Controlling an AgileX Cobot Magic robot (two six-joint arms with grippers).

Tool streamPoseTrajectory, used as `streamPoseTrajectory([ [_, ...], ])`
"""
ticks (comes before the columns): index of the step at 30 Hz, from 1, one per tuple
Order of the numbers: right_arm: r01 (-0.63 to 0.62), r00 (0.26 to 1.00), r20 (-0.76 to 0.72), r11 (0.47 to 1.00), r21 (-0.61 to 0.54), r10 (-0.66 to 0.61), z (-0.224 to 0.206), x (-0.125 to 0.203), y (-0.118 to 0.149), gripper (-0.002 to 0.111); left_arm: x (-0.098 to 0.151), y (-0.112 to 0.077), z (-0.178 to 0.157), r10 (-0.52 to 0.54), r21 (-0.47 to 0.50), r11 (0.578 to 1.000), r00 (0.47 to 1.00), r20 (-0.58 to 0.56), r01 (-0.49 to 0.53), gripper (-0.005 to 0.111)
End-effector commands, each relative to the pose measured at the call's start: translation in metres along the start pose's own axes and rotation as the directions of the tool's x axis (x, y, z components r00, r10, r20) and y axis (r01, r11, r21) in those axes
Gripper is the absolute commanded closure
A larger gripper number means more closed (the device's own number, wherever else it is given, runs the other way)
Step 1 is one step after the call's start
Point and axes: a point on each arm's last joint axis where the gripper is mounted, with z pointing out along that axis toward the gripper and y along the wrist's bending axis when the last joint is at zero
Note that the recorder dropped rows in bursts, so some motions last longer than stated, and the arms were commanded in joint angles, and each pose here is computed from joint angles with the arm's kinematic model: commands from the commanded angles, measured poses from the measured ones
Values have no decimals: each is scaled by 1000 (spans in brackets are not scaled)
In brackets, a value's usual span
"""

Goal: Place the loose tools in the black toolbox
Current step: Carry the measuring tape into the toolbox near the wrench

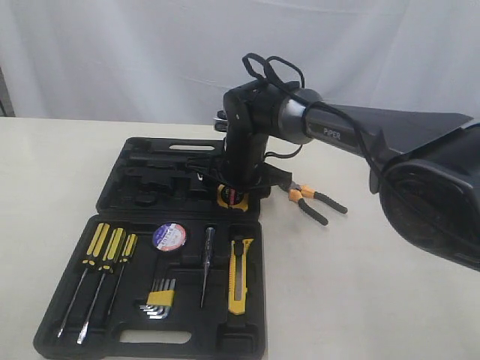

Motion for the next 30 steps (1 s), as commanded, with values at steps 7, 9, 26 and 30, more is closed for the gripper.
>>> streamPoseTrajectory([
  [7, 55, 992, -119, 997, 52, -49, 5, 11, -6, 109, 0, -1, 0, -11, 7, 1000, 1000, 7, 11, 107],
  [9, 58, 991, -123, 997, 54, -51, 5, 11, -6, 108, 0, -1, 0, -11, 7, 1000, 1000, 7, 11, 107],
  [26, 105, 978, -181, 994, 6, -102, 0, 16, -3, 46, 0, -1, 0, -11, 7, 1000, 1000, 7, 11, 107],
  [30, 104, 983, -149, 995, -11, -104, -18, 11, -1, 45, 0, -1, 0, -11, 7, 1000, 1000, 7, 11, 107],
])
